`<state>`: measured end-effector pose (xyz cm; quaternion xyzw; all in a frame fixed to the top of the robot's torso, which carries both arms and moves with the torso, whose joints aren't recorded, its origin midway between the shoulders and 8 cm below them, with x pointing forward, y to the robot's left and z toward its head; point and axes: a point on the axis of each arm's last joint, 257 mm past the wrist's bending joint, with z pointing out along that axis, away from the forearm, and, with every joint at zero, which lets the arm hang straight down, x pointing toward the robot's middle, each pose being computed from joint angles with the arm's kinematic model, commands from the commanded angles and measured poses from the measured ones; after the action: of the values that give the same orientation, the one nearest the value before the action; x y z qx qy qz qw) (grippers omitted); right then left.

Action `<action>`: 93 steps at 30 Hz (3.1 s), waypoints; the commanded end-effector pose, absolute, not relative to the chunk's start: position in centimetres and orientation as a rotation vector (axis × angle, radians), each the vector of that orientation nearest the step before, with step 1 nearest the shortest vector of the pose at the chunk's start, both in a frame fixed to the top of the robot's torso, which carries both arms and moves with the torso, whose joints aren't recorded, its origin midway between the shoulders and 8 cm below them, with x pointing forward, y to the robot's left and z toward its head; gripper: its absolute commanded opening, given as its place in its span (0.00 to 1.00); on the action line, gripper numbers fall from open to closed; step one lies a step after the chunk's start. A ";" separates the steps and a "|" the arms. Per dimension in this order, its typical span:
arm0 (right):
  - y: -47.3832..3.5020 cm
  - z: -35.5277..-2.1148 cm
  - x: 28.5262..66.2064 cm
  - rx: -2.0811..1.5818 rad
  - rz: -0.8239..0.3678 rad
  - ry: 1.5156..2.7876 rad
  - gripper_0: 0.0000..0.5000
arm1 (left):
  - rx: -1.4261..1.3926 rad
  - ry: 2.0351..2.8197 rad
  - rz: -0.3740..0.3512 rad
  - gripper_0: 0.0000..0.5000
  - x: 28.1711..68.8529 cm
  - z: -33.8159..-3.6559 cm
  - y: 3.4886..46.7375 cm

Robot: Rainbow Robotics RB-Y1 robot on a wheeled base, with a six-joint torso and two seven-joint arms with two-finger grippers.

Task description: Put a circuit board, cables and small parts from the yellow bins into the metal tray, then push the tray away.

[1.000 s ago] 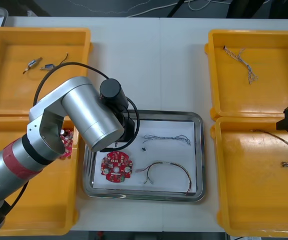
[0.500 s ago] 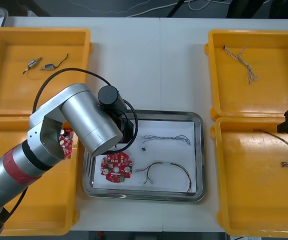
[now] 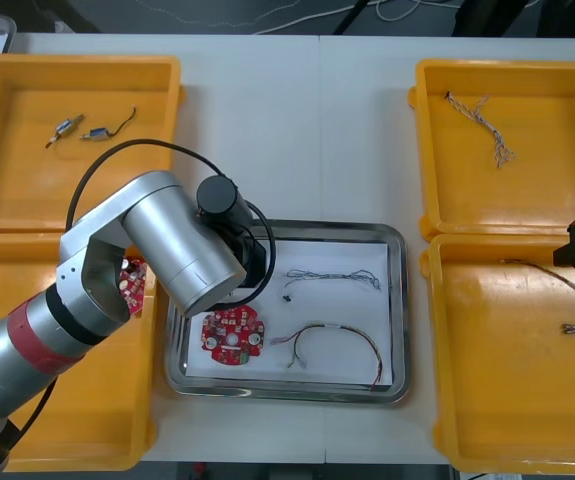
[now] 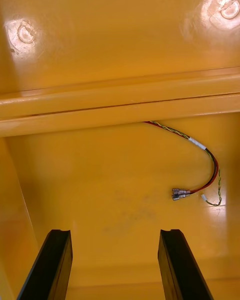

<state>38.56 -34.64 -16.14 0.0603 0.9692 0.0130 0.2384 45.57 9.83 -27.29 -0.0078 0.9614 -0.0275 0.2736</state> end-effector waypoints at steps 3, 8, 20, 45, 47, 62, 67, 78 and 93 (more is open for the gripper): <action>-36.0 -14.8 38.2 0.099 -0.037 2.631 1.00 | 0.004 2.587 -0.110 0.33 44.7 -27.7 8.2; -36.0 -14.8 38.2 0.099 -0.037 2.631 1.00 | -0.005 2.584 -0.115 0.75 44.9 -27.6 8.2; -36.0 -14.8 38.2 0.099 -0.037 2.631 1.00 | -0.070 2.626 -0.193 0.84 45.2 -23.8 7.9; -36.0 -14.8 38.2 0.099 -0.037 2.631 1.00 | -0.138 2.624 -0.235 0.89 46.1 -10.9 16.4; -36.0 -14.8 38.2 0.099 -0.037 2.631 1.00 | -0.136 2.608 -0.223 0.88 46.3 -10.2 17.4; -35.4 -15.0 38.1 0.076 -0.024 2.638 1.00 | -0.080 2.636 0.003 0.89 44.4 -11.0 27.3; -33.4 -14.1 38.2 -0.011 0.018 2.628 1.00 | -0.084 2.631 0.018 0.88 43.4 -10.7 29.1; -25.4 -14.5 38.6 -0.411 -0.006 2.614 1.00 | -0.091 2.623 0.060 0.88 42.2 -10.5 32.3; -15.7 -16.0 37.4 -0.954 -0.067 2.526 1.00 | -0.028 2.596 0.059 0.88 42.0 -10.7 33.4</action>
<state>37.41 -17.80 -17.27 -0.2898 0.9361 -0.0136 0.1987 42.06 32.25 -12.24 -0.0270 0.9681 0.0025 0.2489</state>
